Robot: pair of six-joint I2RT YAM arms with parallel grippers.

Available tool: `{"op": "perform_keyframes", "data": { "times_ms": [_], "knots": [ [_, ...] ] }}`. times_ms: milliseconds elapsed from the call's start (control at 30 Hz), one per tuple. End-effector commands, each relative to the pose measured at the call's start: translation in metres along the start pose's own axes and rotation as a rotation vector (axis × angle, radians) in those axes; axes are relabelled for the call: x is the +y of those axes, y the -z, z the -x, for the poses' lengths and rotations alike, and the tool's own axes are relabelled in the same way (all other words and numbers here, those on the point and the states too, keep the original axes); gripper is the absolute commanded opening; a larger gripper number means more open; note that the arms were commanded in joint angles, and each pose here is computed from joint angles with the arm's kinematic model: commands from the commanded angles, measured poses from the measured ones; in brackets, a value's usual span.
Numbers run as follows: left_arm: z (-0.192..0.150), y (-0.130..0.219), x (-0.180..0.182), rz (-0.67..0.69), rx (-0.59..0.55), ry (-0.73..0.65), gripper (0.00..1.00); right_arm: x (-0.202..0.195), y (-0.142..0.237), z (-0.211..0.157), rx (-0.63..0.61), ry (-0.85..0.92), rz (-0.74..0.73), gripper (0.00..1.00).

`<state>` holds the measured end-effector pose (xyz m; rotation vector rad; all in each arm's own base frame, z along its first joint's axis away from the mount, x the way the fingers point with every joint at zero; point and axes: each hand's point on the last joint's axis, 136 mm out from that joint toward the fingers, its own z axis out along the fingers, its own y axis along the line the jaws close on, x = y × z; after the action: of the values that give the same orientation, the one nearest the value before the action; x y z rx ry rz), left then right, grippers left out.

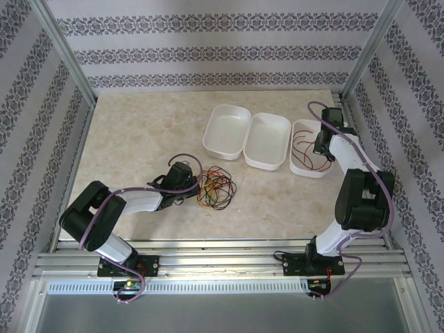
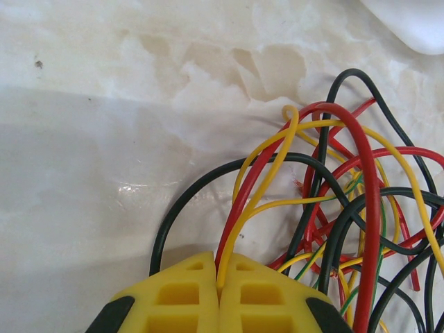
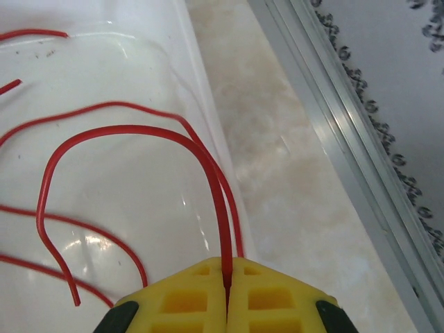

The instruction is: Untangle the cables

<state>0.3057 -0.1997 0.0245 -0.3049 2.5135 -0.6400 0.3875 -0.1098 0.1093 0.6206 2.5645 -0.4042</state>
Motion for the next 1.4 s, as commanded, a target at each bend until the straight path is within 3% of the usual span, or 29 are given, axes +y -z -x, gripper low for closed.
{"op": "perform_keyframes", "data": {
  "times_ms": [0,200,467,800,1000,1367],
  "knots": [
    [-0.003,0.001,0.002,0.019,0.009,0.009,0.0,0.008,-0.01,0.02,-0.019,-0.036,0.02,0.0],
    [-0.003,0.003,0.004,0.024,0.008,0.01,0.0,0.024,-0.037,0.023,0.03,-0.011,0.037,0.0],
    [-0.002,0.005,0.004,0.027,0.0,0.011,0.0,0.029,-0.041,0.02,0.058,0.017,0.055,0.29],
    [-0.002,0.006,0.004,0.022,-0.003,0.01,0.0,0.015,0.003,0.028,-0.027,-0.004,0.074,0.45],
    [0.0,0.009,0.003,0.017,-0.014,0.008,0.0,0.012,0.035,0.026,-0.084,-0.033,0.135,0.48],
    [-0.002,0.01,0.004,0.023,-0.004,0.013,0.0,0.027,0.086,-0.012,-0.132,0.017,0.23,0.48]
  ]
}}
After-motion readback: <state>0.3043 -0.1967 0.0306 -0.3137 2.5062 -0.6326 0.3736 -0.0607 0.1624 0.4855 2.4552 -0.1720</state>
